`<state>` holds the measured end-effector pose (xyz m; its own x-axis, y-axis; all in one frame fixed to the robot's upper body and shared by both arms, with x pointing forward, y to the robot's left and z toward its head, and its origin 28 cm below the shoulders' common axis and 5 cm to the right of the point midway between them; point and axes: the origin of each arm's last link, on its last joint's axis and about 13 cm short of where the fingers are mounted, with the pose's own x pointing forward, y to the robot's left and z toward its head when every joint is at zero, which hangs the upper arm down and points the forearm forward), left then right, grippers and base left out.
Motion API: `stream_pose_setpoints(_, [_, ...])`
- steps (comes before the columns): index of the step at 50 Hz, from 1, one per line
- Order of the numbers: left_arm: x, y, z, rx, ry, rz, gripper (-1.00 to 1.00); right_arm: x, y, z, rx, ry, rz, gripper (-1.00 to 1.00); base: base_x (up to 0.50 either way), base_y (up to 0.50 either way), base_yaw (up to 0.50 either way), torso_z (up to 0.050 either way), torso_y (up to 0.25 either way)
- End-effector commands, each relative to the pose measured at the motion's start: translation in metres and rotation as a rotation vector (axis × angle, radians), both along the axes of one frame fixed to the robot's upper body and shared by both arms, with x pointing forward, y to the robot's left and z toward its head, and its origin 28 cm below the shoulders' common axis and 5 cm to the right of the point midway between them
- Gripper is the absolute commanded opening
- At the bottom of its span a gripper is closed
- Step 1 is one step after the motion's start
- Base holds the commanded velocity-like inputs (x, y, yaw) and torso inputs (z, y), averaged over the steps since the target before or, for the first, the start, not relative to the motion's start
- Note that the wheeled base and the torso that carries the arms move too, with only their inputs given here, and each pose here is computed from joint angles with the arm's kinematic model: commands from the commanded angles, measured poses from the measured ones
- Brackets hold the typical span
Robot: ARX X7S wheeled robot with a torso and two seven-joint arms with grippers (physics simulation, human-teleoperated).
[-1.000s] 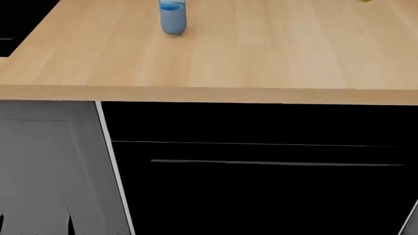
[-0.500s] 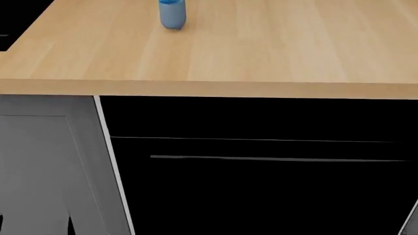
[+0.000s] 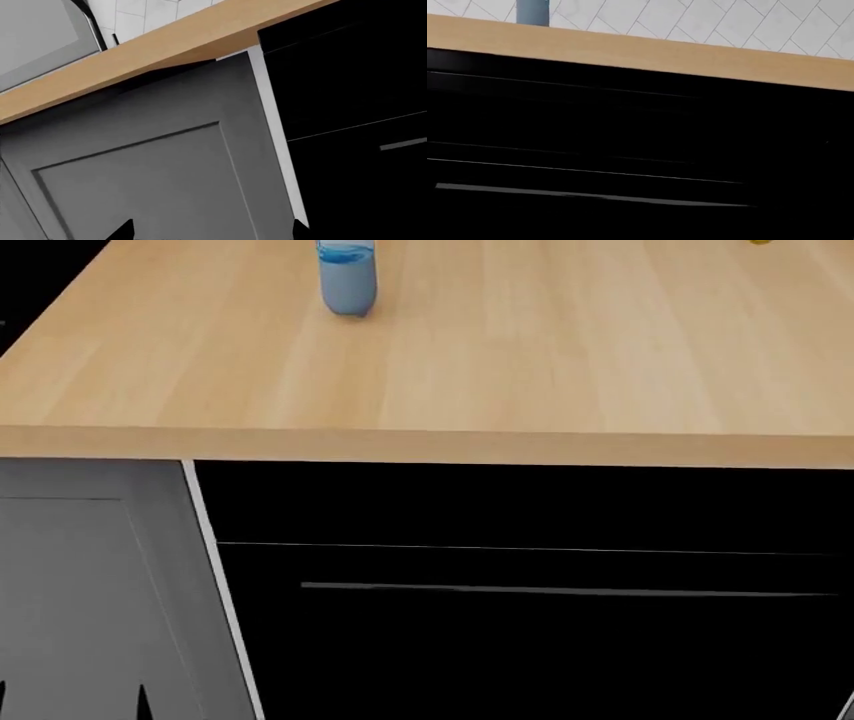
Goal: Open the dishwasher door
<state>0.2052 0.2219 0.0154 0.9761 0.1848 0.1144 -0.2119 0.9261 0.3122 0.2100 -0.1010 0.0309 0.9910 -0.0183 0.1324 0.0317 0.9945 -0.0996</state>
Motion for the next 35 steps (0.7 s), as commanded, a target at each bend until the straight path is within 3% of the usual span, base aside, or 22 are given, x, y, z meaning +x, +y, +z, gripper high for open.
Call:
stream_pose_setpoints(1, [-0.001,0.002,0.0,-0.011,0.001,0.002,1.0,-0.001,0.0,-0.003,-0.001,0.006,0.005,1.0,0.0,0.0,0.0,0.0,0.0])
stream_pose_setpoints(20, [0.0,0.001,0.001,-0.018,0.007,0.01,1.0,-0.002,-0.002,0.001,-0.045,0.012,-0.028,1.0,0.0,0.0,0.0,0.0,0.0])
stream_pose_setpoints(22, [0.0,0.001,0.0,-0.012,0.013,0.015,1.0,-0.001,-0.003,0.002,-0.092,0.005,-0.044,1.0,0.0,0.0,0.0,0.0,0.0])
stream_pose_setpoints(25, [0.0,0.001,0.0,-0.01,0.019,0.012,1.0,0.005,-0.007,0.006,-0.281,-0.019,-0.082,1.0,0.0,0.0,0.0,0.0,0.0])
stream_pose_setpoints(28, [0.001,0.001,0.0,-0.012,0.019,0.015,1.0,0.009,-0.009,0.009,-0.392,-0.048,-0.088,1.0,0.0,0.0,0.0,0.0,0.0])
stream_pose_setpoints(33, [0.001,0.0,0.0,-0.014,0.02,0.017,1.0,0.019,-0.01,0.004,-0.602,-0.037,-0.026,1.0,0.0,0.0,0.0,0.0,0.0])
stream_pose_setpoints(35, [0.001,0.0,0.0,-0.013,0.02,0.018,1.0,0.023,-0.011,0.007,-0.628,-0.038,-0.013,1.0,0.0,0.0,0.0,0.0,0.0])
